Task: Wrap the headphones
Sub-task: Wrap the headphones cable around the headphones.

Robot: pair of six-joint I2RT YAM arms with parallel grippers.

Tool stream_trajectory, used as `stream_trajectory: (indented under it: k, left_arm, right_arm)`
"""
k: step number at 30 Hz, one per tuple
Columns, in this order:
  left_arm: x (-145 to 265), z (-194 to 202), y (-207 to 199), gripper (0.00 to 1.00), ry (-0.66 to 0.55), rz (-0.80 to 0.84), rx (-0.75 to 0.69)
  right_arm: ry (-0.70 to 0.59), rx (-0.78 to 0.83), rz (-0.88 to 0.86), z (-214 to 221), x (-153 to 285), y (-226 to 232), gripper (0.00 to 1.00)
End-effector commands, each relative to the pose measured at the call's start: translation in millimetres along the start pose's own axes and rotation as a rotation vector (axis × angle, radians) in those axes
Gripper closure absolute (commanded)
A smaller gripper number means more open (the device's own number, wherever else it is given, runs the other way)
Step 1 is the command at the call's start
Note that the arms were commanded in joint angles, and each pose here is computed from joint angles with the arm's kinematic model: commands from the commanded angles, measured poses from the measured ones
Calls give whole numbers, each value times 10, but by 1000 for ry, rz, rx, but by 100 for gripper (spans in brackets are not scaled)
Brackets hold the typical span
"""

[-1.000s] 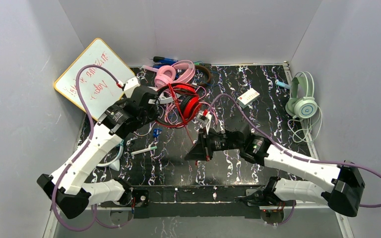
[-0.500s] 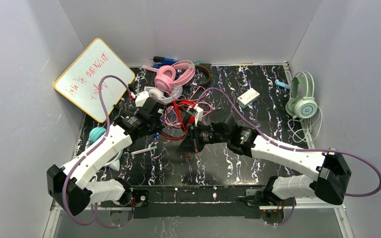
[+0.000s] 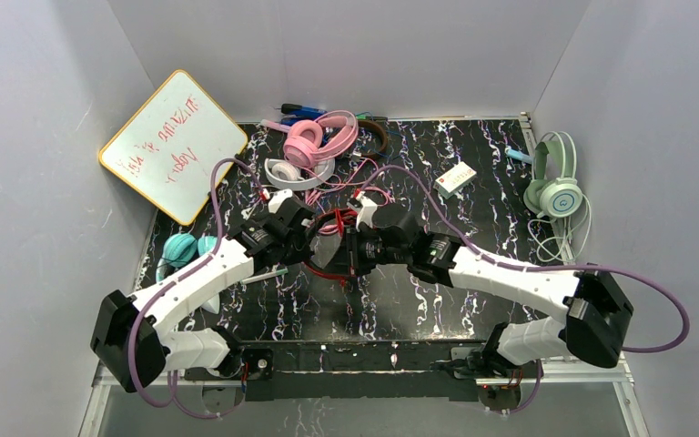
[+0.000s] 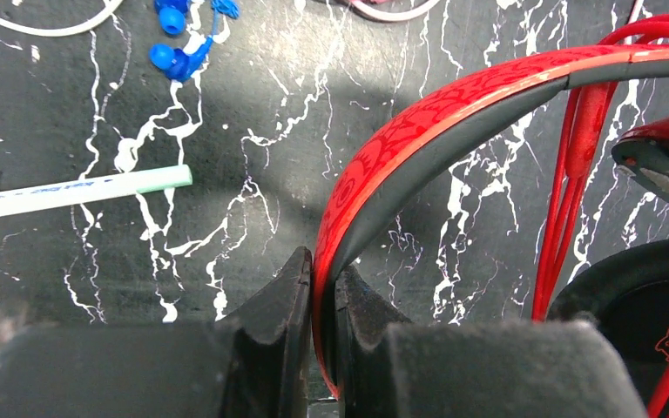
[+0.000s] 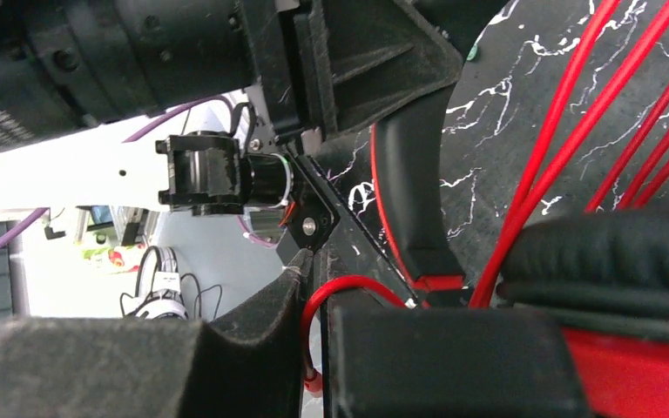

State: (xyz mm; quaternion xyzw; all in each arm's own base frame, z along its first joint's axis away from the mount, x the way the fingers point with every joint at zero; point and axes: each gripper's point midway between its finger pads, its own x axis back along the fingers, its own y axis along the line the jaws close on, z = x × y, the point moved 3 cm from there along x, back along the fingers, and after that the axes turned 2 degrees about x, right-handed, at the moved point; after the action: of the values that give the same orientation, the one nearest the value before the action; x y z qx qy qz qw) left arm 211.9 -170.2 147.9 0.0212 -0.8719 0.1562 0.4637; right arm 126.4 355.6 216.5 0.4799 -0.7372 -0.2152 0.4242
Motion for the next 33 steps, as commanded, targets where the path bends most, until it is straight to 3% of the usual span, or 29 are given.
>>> stream_trajectory:
  k: [1, 5, 7, 9, 14, 23, 33]
  left_arm:
    - [-43, 102, -140, 100, 49, 77, -18]
    - [-87, 153, -141, 100, 74, 69, -30]
    - [-100, 162, -141, 100, 79, 65, -31]
    - [-113, 169, -145, 100, 82, 63, -30]
    - [-161, 215, -151, 100, 107, 63, -53]
    - [-215, 264, -153, 100, 133, 58, -67]
    - [-191, 274, -136, 100, 133, 63, -63]
  right_arm:
    - [-78, -10, 15, -128, -113, -41, 84]
    - [-88, -26, 80, -118, -182, -201, 80]
    - [-97, -27, 109, -114, -204, -270, 70]
    - [-99, -16, 125, -101, -235, -331, 67]
    - [-62, 0, 189, -39, -334, -509, 63]
    - [-54, 3, 232, 7, -371, -631, 30]
    - [-60, 41, 217, -30, -380, -603, 10]
